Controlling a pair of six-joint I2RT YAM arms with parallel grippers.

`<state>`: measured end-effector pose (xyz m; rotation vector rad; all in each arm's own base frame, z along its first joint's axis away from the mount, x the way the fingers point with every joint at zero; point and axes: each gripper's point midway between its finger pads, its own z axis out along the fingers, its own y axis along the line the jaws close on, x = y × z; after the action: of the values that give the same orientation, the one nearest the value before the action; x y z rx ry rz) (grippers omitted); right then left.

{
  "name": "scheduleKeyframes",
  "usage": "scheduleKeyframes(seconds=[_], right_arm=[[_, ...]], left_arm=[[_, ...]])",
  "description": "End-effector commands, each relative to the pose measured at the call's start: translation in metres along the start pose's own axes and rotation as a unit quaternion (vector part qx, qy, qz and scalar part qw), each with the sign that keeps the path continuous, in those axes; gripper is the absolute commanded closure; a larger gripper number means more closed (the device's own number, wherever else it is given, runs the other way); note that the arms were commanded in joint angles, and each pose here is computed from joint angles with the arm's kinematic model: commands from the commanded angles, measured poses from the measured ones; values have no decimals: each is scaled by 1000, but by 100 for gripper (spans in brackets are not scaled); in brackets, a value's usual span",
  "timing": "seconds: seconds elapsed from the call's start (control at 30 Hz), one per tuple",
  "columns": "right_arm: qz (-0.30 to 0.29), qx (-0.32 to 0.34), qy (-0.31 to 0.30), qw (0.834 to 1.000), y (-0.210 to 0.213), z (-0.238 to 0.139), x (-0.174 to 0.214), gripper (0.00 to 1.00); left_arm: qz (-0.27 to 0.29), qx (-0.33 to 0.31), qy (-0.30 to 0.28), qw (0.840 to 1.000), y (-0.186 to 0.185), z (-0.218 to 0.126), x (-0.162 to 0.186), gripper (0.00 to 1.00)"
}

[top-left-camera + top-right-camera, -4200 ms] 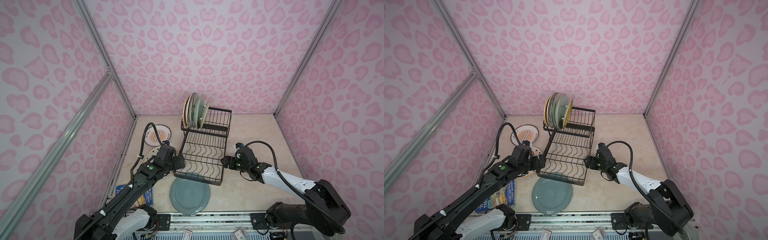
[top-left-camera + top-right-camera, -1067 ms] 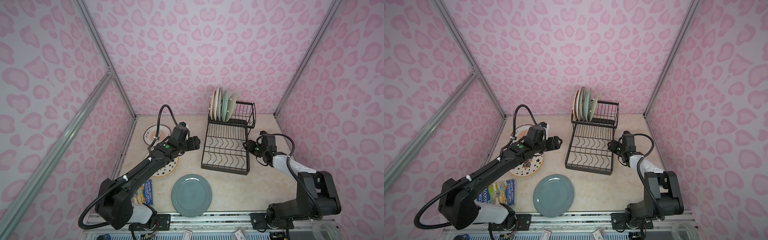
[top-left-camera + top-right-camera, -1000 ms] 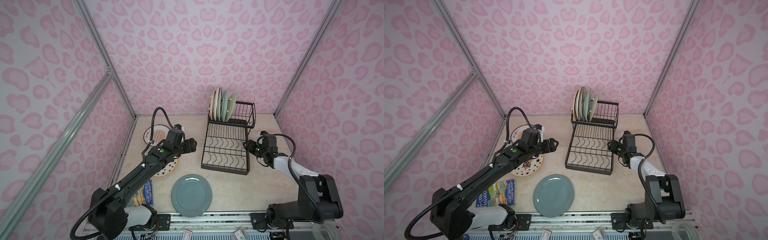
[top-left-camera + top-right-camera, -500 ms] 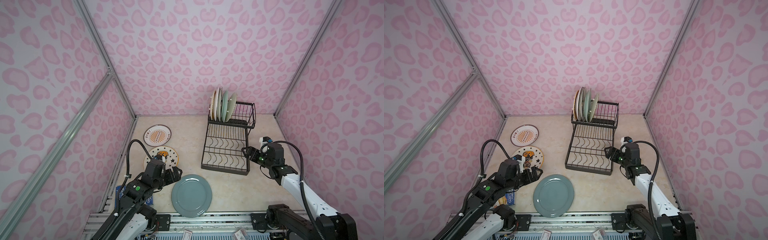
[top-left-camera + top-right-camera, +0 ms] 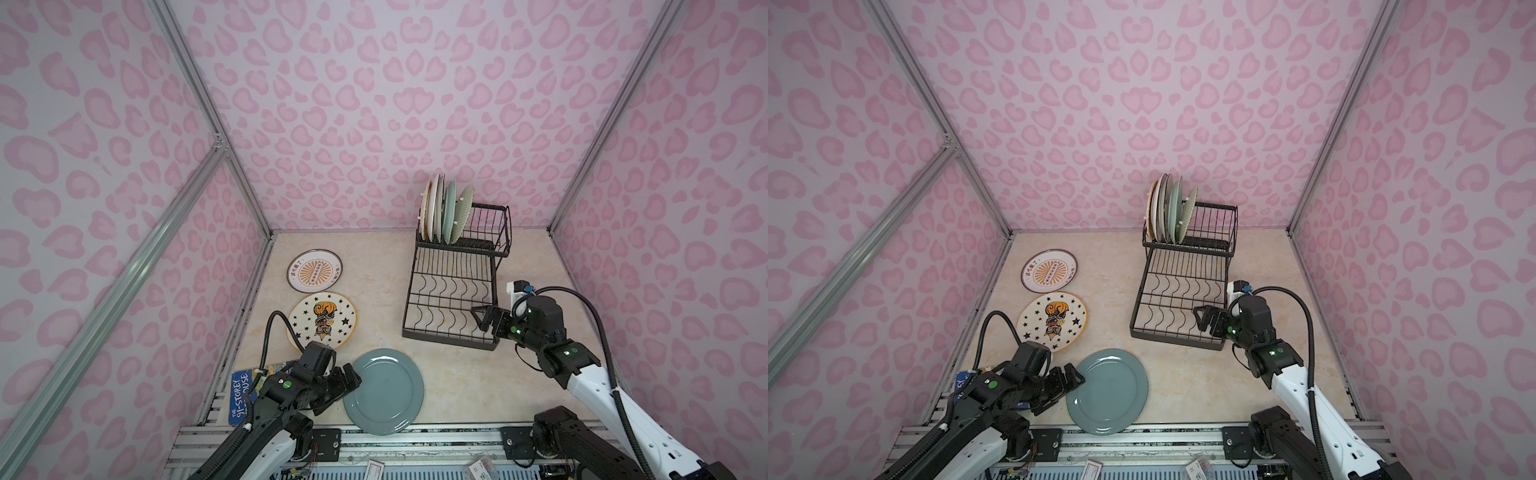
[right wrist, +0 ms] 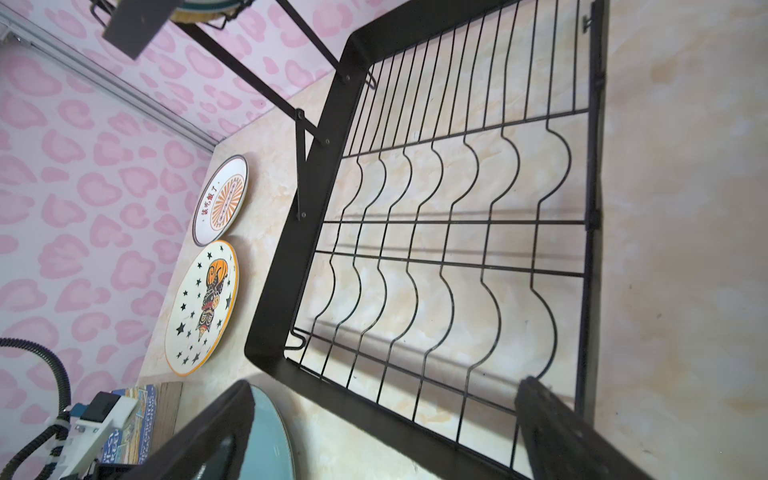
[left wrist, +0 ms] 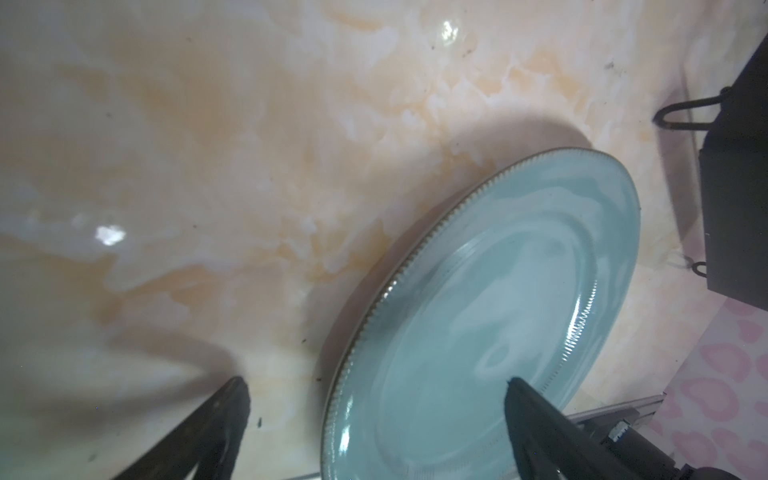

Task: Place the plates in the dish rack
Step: 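Release the rack and lower the left gripper toward the teal plate rim, then grasp the teal plate rim with the left gripper while the right grips the opposite rim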

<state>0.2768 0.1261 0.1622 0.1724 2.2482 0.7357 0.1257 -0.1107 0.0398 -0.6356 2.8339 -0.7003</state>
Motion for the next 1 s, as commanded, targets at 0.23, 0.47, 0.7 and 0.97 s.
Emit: scheduleKeyframes(seconds=[0.23,0.47,0.7,0.97], right_arm=[[-28,-1,19,999,12,5,-4,2],[-7,-21,12,1000,16,13,-3,2],[-6,-39,18,999,26,12,3,2],[-13,-36,56,998,19,7,39,2]], left_arm=[[3,67,78,995,-23,19,21,1],[-8,125,88,988,-52,25,18,1],[22,143,89,985,-80,42,11,2],[62,115,105,986,-76,59,20,10]])
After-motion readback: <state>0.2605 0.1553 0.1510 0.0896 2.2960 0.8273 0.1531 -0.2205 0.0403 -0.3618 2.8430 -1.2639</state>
